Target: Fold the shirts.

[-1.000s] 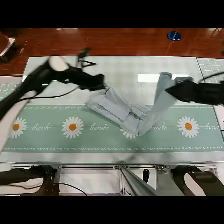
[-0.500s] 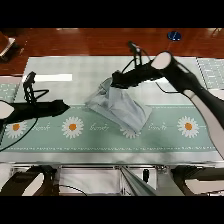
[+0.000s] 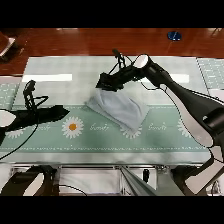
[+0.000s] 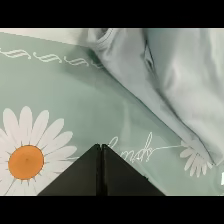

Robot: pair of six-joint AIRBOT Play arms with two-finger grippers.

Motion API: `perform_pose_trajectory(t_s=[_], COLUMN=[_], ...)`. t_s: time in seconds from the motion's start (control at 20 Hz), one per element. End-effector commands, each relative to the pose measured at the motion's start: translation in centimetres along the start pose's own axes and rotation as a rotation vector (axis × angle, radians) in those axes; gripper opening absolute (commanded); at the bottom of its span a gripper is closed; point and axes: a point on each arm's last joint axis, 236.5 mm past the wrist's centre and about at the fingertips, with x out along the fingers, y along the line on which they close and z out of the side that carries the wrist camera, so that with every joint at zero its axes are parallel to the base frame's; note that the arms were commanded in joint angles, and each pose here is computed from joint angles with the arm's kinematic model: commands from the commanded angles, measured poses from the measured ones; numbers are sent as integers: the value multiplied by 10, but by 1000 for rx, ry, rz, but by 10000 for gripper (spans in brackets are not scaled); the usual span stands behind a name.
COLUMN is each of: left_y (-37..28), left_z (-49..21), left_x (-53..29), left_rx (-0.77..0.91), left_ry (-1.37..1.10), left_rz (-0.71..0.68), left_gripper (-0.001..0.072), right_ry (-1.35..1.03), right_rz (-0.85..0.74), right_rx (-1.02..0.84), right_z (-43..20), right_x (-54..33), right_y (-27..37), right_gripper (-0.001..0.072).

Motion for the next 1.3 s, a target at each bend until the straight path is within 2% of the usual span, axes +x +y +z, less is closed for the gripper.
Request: perform_pose_trajectory(t_s=[0.0, 0.1, 0.25, 0.4, 0.5, 0.6, 0.75, 0.85, 1.05, 1.25], left_y=[2, 3, 2, 2, 2, 2, 2, 0, -5, -8], left_z=[7, 6, 4, 4, 5, 5, 5, 5, 6, 5], left_x=[0, 1, 1, 1, 1, 1, 1, 1, 1, 1], left_rx=[-3, -5, -16, -15, -15, -15, -16, -22, -41, -45], left_ry=[-34, -28, -20, -20, -21, -21, -22, -23, -25, -25], left_rz=[6, 7, 5, 5, 5, 5, 5, -3, -27, -36], left_gripper=[18, 18, 18, 18, 18, 18, 18, 18, 18, 18], right_ry=[184, 151, -7, -260, -460, -582, -538, -485, -369, -266], right_rz=[81, -14, -374, -766, -866, -790, -484, -365, -228, -165], right_rx=[-29, -75, -124, 20, 206, 428, 649, 685, 704, 700], right_z=[-39, -34, -31, -69, -115, -165, -206, -208, -191, -168], right_x=[-26, -79, -188, -292, -317, -293, -204, -169, -124, -103], right_y=[16, 9, -30, -99, -148, -187, -197, -191, -183, -180], right_gripper=[413, 412, 412, 412, 412, 412, 410, 410, 410, 410])
